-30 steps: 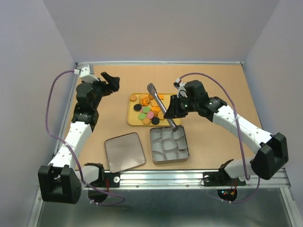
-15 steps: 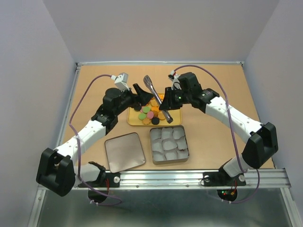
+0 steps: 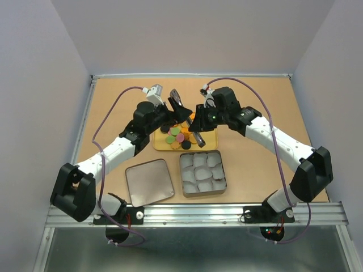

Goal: Pack the cookies

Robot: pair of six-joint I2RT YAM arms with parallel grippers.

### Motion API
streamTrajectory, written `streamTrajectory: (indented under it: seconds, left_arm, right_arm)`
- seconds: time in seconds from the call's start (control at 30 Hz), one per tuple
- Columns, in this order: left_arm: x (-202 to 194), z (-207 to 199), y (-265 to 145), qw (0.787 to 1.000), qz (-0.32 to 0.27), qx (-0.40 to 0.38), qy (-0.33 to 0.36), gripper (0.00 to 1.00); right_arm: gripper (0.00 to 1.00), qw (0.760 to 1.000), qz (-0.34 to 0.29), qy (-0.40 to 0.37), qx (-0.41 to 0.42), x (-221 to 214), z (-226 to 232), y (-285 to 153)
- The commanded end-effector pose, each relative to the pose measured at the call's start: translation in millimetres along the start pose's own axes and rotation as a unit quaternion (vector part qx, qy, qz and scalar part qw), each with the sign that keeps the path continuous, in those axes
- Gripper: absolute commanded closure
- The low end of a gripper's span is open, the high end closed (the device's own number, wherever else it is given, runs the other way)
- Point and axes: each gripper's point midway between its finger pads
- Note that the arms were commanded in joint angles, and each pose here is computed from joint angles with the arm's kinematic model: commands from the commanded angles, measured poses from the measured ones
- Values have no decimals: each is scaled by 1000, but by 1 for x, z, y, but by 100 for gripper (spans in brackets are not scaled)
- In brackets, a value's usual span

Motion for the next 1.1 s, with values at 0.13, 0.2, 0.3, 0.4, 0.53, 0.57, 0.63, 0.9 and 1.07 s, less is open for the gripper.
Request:
streamTrajectory:
  seconds: [0.13,0.2,0.3,0.4,0.53,0.57,0.63,0.9,1.07]
  left_arm:
    - [21,-48,1,997,-38,-70,3,11]
    - [18,-43,5,997,-32,-64,0,15]
    - [9,-32,13,998,-19,-51,-9,18]
    - [4,-27,20,999,-13,-43,-10,26]
    - [-3,-23,29,999,0,-41,-12,37]
    - [-2,-26,30,999,1,-45,-15,44]
    - [-1,-28,31,999,2,-49,-18,51]
    - [3,-38,27,997,-3,-61,-41,78]
    - [7,-37,23,995,-15,-53,-78,84]
  right_arm:
    - [80,998,-49,-26,26,29,22,-5]
    - [80,998,-50,-27,31,30,24,-6]
    - [80,997,-60,-32,38,33,29,-12]
    - [80,996,-66,-36,47,32,32,-16]
    - [80,994,-80,-42,59,32,37,-21]
    - [80,995,-77,-39,58,29,35,-19]
    - [80,994,-84,-39,58,30,36,-21]
    - [65,995,-94,-28,30,29,23,-18]
    - [33,995,-98,-25,23,29,21,-18]
Point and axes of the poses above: each gripper's point midway between its finger pads, its own y axis out along the fingers, its own z axis along the line the jaws close on, x = y × z, and after that the axes turned 7 degrees about -y, right-handed
